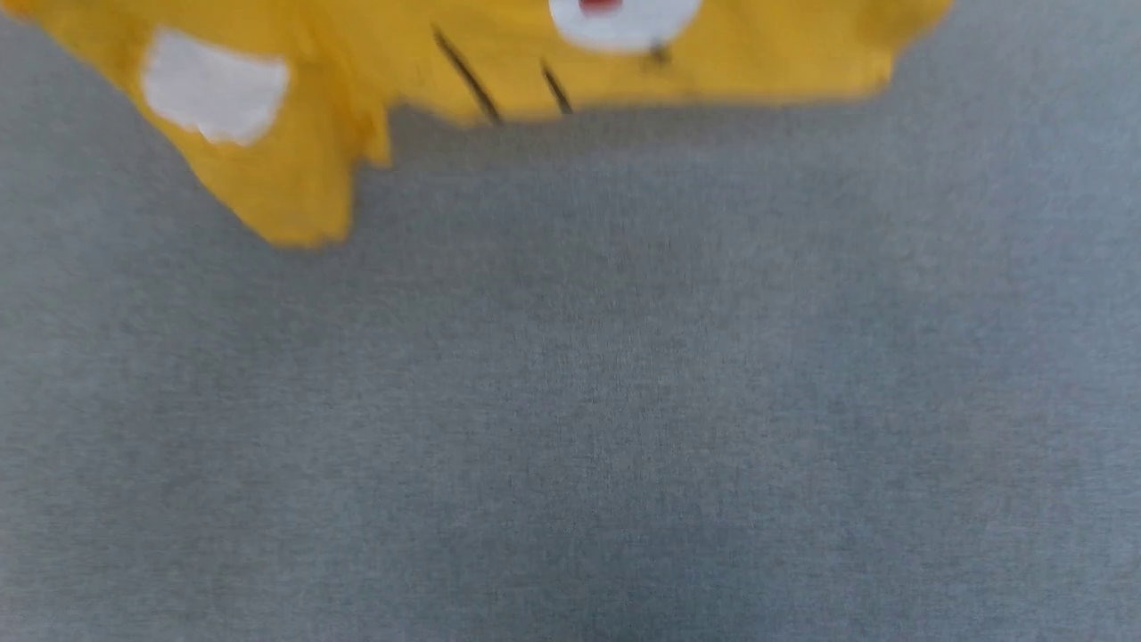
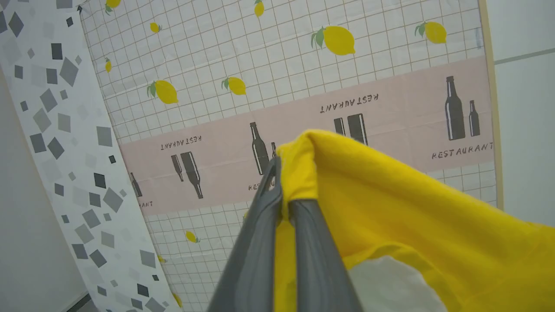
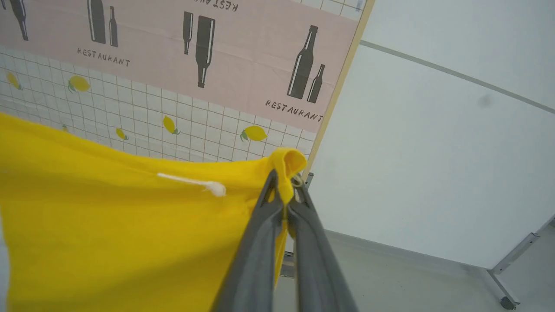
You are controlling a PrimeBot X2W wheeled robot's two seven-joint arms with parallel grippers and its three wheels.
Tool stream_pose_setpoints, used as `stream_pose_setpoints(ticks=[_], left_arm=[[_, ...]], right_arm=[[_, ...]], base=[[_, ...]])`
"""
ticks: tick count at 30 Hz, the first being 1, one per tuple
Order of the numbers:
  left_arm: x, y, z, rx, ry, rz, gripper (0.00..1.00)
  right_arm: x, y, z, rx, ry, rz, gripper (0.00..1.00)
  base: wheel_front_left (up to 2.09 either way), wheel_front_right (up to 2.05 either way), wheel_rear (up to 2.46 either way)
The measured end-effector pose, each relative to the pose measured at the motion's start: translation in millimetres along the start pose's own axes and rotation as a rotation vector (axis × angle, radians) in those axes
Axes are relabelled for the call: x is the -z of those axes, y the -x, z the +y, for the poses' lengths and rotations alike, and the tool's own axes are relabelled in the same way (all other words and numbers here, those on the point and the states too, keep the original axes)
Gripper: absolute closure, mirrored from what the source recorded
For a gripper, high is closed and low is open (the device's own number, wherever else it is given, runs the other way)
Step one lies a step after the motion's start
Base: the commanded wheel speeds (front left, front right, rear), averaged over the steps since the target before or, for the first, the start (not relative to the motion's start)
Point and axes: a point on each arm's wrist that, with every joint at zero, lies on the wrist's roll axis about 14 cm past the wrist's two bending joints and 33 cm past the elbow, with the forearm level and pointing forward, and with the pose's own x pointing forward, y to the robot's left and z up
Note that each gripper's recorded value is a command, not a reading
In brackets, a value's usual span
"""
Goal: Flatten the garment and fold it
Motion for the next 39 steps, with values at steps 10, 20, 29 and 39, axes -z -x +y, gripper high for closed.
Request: stream_pose_setpoints(ticks=[10, 20, 29, 39], left_arm=[[60.4, -47.8, -13.8, -0.044, 0.031, -0.096, 1.0], [166.1, -47.5, -29.5, -0.007, -0.011, -0.036, 1.0], [233.0, -3.5, -41.5, 0.12, -0.036, 0.091, 1.0], [228.5, 86.8, -48.8, 0.182, 0.066, 0.195, 1.0]], right_arm=[[48.1, -66.2, 4.4, 0.025, 0.112, -0.017, 1.0], [144.4, -105.8, 17.3, -0.002, 0.182, 0.042, 1.0], [206.3, -97.4, 57.5, -0.131, 0.139, 0.102, 1.0], [216.1, -24.3, 39.0, -0.176, 0.051, 0.151, 1.0]], base=[[0.0, 0.0, 0.0], [0.0, 0.0, 0.0], [0.0, 0.0, 0.0], [0.0, 0.0, 0.0]])
